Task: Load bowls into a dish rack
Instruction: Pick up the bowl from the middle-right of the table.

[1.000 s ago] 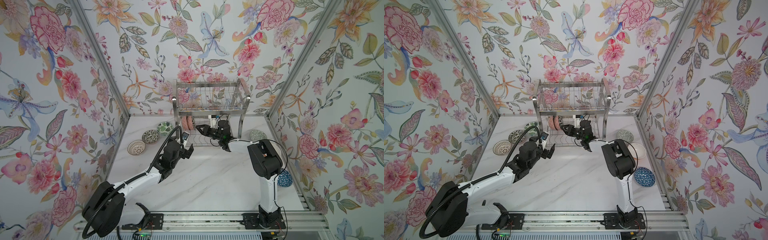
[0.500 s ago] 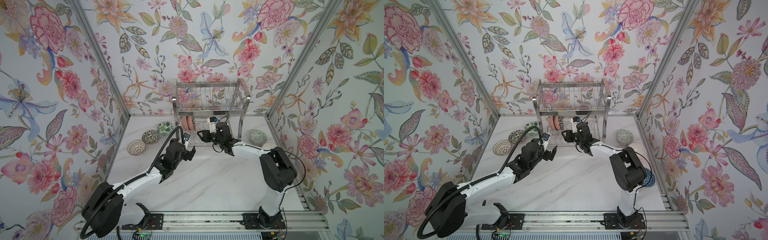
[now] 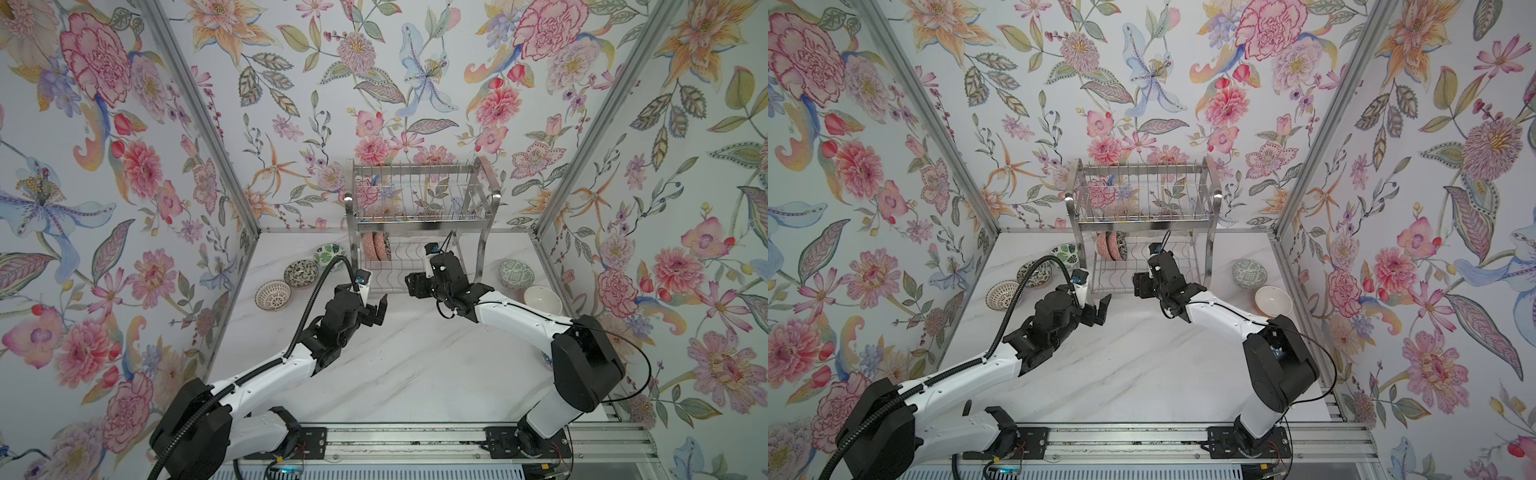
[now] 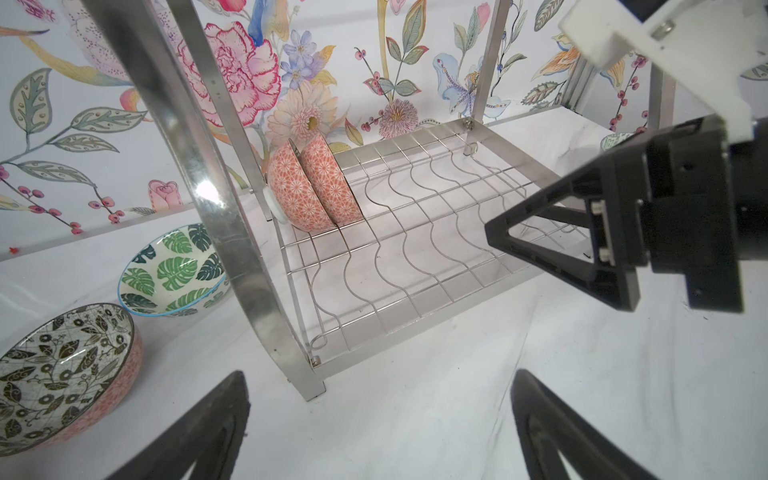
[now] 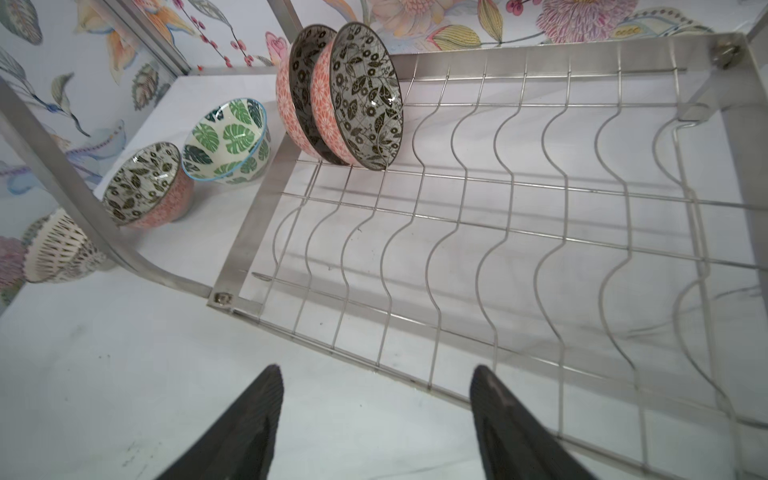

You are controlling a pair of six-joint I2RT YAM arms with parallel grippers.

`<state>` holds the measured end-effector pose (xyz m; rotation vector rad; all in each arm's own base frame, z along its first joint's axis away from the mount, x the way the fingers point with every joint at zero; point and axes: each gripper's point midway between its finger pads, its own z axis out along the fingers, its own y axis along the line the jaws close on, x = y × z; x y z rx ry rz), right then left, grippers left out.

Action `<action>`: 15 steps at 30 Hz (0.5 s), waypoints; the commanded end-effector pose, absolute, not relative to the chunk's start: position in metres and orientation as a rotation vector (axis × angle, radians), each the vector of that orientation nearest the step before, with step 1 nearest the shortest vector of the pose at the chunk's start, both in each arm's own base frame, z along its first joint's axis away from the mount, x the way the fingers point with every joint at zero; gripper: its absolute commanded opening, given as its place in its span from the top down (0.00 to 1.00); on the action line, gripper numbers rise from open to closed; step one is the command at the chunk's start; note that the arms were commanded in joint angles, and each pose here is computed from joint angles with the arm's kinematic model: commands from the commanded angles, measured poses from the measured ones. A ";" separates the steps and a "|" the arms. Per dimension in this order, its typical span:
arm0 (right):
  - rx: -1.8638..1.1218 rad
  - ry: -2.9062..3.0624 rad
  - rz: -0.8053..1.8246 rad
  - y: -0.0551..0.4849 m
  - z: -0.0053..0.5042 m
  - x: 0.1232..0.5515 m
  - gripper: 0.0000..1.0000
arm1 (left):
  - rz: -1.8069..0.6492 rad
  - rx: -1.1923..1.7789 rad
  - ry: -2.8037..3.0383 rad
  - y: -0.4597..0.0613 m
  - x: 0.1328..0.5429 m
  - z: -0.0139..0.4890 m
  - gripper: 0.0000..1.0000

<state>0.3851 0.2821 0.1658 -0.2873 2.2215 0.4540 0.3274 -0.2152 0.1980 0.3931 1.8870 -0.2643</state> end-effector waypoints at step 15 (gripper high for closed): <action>-0.142 2.384 -0.007 0.180 0.164 0.324 0.01 | -0.476 0.406 1.835 -0.264 0.309 0.205 0.01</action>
